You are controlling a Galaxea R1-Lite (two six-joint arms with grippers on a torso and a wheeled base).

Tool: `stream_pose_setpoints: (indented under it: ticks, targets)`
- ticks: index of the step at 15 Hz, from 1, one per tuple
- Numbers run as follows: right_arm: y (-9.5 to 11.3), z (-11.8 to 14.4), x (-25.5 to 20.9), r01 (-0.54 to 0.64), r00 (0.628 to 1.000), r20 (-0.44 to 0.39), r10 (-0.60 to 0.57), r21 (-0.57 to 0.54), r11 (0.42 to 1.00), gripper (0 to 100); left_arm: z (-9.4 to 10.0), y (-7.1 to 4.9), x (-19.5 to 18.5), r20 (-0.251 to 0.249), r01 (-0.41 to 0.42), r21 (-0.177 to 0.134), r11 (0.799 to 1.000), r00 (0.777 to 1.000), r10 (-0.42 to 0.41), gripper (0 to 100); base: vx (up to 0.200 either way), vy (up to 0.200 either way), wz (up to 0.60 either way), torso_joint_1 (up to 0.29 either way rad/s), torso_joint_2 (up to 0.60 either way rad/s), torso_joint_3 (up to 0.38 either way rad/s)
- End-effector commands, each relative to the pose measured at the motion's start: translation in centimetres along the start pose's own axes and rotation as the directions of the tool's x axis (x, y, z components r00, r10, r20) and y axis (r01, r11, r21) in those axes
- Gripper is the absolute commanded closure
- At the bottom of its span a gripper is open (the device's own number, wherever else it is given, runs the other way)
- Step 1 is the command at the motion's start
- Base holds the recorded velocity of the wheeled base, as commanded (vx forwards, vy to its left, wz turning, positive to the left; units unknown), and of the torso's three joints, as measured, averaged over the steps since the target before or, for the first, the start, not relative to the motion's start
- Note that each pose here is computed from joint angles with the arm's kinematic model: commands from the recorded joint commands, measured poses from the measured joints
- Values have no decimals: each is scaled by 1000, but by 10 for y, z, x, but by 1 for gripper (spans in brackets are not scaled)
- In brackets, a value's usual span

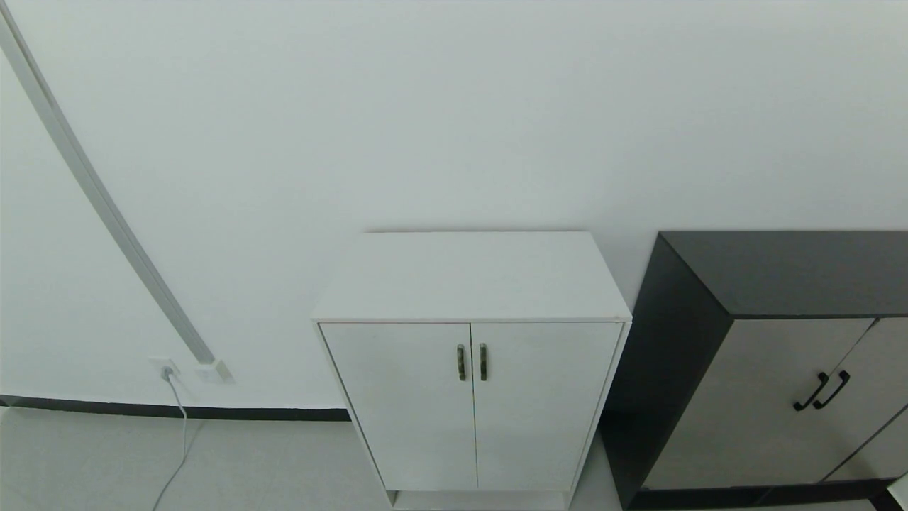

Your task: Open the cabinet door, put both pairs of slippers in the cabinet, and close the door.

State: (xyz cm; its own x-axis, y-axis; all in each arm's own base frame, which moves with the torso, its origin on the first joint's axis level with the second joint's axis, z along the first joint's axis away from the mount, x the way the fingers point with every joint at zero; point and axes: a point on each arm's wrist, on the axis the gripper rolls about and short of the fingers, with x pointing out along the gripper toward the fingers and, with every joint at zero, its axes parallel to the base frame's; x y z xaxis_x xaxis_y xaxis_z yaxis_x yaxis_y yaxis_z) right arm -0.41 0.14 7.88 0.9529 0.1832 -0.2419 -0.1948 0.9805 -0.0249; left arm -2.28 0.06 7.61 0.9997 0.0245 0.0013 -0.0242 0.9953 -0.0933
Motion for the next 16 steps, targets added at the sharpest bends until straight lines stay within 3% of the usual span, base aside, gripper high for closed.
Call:
stream_pose_setpoints:
  ticks: [1, 9, 16]
  targets:
    - [1, -2, -4, 45, 997, 59, -45, 7, 999, 100, 0, 0, 0, 0, 0, 0, 1000, 1000, 0, 100, 0, 0, 0, 0, 0, 0]
    - [4, -8, -17, 113, 965, 238, -113, 16, 994, 100, 0, 0, 0, 0, -2, -3, 1000, 1000, 2, 100, 0, 0, 0, 0, 0, 0]
    - [2, -7, -18, 178, 949, 241, -203, 122, 977, 100, 0, 0, 0, 0, -2, -5, 1000, 1000, 2, 100, 0, 0, 0, 0, 0, 0]
